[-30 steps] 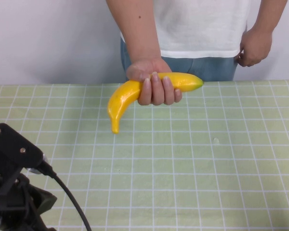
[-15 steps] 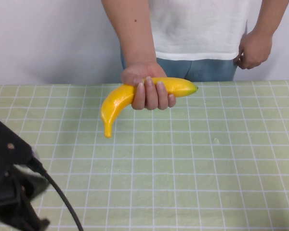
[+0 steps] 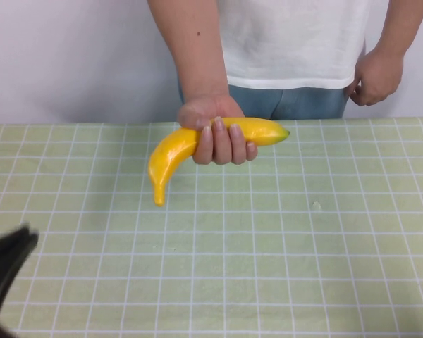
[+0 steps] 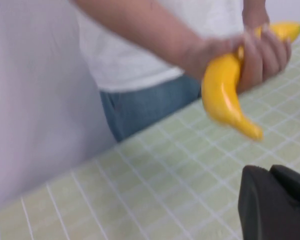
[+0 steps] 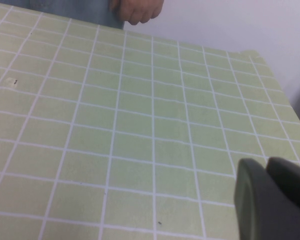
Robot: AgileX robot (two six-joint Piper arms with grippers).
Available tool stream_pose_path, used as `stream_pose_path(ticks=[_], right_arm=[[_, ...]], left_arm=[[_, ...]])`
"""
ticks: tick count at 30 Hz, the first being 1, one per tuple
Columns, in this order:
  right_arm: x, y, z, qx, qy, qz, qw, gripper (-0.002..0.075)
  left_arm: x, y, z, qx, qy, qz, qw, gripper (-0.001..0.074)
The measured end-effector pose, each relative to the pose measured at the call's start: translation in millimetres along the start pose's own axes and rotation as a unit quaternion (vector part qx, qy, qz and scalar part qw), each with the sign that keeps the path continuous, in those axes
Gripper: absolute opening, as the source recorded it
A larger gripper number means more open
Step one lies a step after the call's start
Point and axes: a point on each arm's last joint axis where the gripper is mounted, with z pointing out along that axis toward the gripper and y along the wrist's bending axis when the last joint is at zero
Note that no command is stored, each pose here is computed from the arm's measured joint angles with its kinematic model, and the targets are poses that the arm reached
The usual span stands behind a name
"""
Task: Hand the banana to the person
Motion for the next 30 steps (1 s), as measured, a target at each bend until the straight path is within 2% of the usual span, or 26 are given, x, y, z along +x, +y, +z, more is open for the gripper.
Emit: stream_pose_path(ticks=[2,7,14,20,30], right_arm=[[0.0,0.0,0.0,0.000,0.000,0.000,1.000,-0.0007],[0.0,0.0,0.0,0.000,0.000,0.000,1.000,-0.0007],[0.0,0.0,0.0,0.000,0.000,0.000,1.000,-0.0008],[0.0,0.0,0.0,0.000,0.000,0.000,1.000,-0.0007],[0.0,0.0,0.0,0.000,0.000,0.000,1.000,-0.0008]], left_arm=[[19.5,-4.3,-6.9,-0.012,0.004,-0.033,0.999,-0.0003],[58.6,-7.4,-18.1,-0.084,0.015,-0.126,0.988,-0.0003],[102.5,-12.7,-23.3,-0.179,0.033,-0.191,0.965,-0.0003],[118.2,-20.1,-27.3,-0.187,0.067,-0.215,0.956,-0.0003],[119.0,-21.1,-27.8,-0.185,0.069,-0.225,0.954,-0.0003]])
